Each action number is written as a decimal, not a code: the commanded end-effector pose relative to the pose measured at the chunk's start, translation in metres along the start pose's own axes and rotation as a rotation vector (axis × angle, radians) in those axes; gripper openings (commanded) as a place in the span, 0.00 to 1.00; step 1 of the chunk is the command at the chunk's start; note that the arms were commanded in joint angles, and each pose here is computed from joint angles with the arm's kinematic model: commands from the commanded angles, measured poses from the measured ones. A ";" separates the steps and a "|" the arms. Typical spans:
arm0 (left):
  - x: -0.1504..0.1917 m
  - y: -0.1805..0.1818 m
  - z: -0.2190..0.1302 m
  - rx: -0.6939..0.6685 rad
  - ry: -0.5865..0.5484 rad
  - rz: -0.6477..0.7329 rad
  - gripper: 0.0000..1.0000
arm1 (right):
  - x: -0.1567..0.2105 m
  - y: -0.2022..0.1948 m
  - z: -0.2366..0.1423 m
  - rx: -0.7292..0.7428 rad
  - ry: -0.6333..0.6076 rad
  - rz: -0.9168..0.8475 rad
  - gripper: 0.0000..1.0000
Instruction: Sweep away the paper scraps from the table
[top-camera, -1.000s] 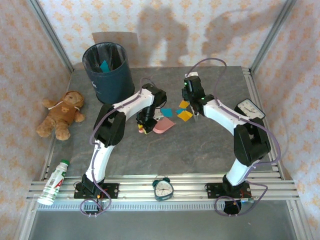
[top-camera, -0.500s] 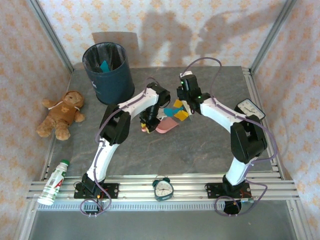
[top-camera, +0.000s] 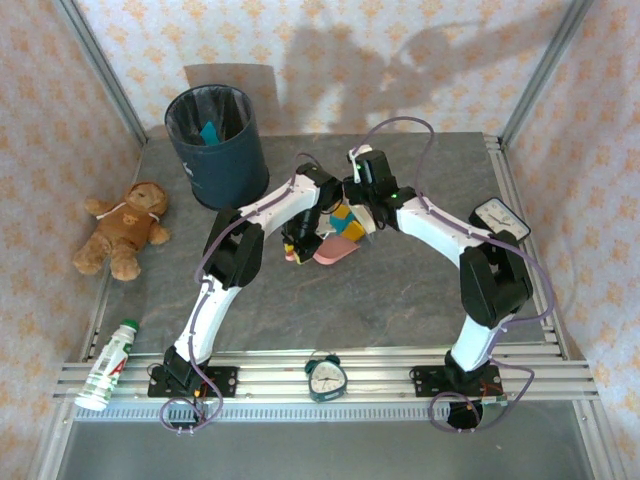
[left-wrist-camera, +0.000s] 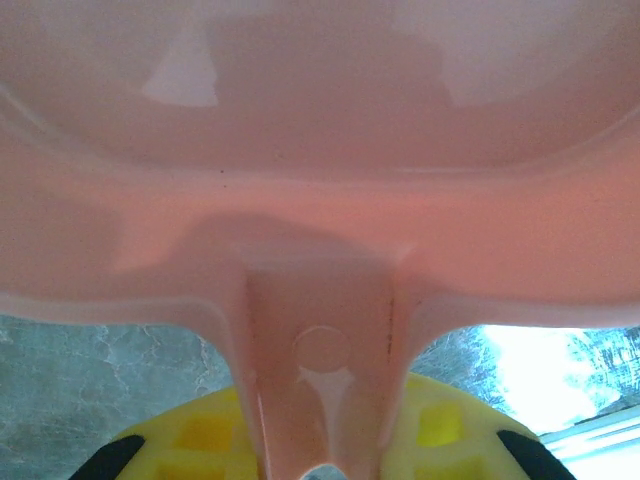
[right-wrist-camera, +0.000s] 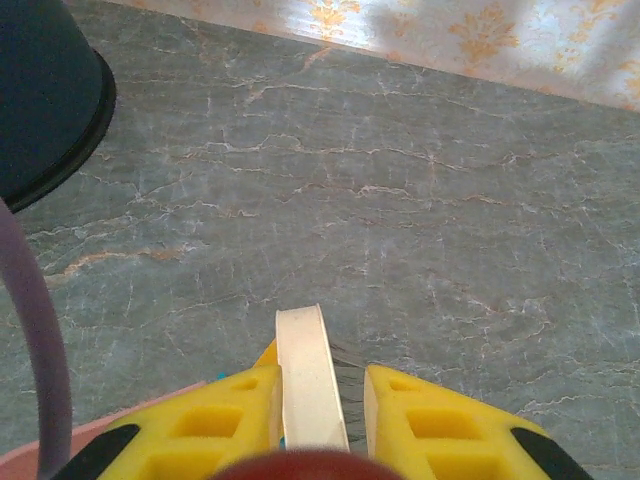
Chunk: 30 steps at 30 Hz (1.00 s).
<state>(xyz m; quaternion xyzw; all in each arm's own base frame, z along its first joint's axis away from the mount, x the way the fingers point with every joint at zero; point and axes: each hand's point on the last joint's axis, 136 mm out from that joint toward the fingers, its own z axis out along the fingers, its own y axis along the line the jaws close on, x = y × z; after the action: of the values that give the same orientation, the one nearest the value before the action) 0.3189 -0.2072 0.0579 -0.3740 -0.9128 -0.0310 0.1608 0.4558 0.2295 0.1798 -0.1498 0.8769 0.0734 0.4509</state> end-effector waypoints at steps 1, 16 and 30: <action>0.002 0.001 0.003 -0.027 0.041 0.008 0.00 | -0.004 0.012 -0.018 -0.046 0.012 -0.016 0.00; 0.009 -0.004 -0.004 -0.015 0.016 0.004 0.00 | 0.000 0.018 -0.049 -0.087 0.022 -0.024 0.00; 0.032 -0.017 -0.010 0.002 -0.015 0.012 0.00 | -0.013 -0.037 -0.058 0.228 -0.054 0.084 0.00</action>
<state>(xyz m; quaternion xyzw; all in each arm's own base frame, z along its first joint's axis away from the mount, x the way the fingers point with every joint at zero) 0.2940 -0.1988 0.0672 -0.3770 -0.9111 -0.0331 0.1635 0.4256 0.2003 0.2024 -0.1075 0.8852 0.0324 0.4514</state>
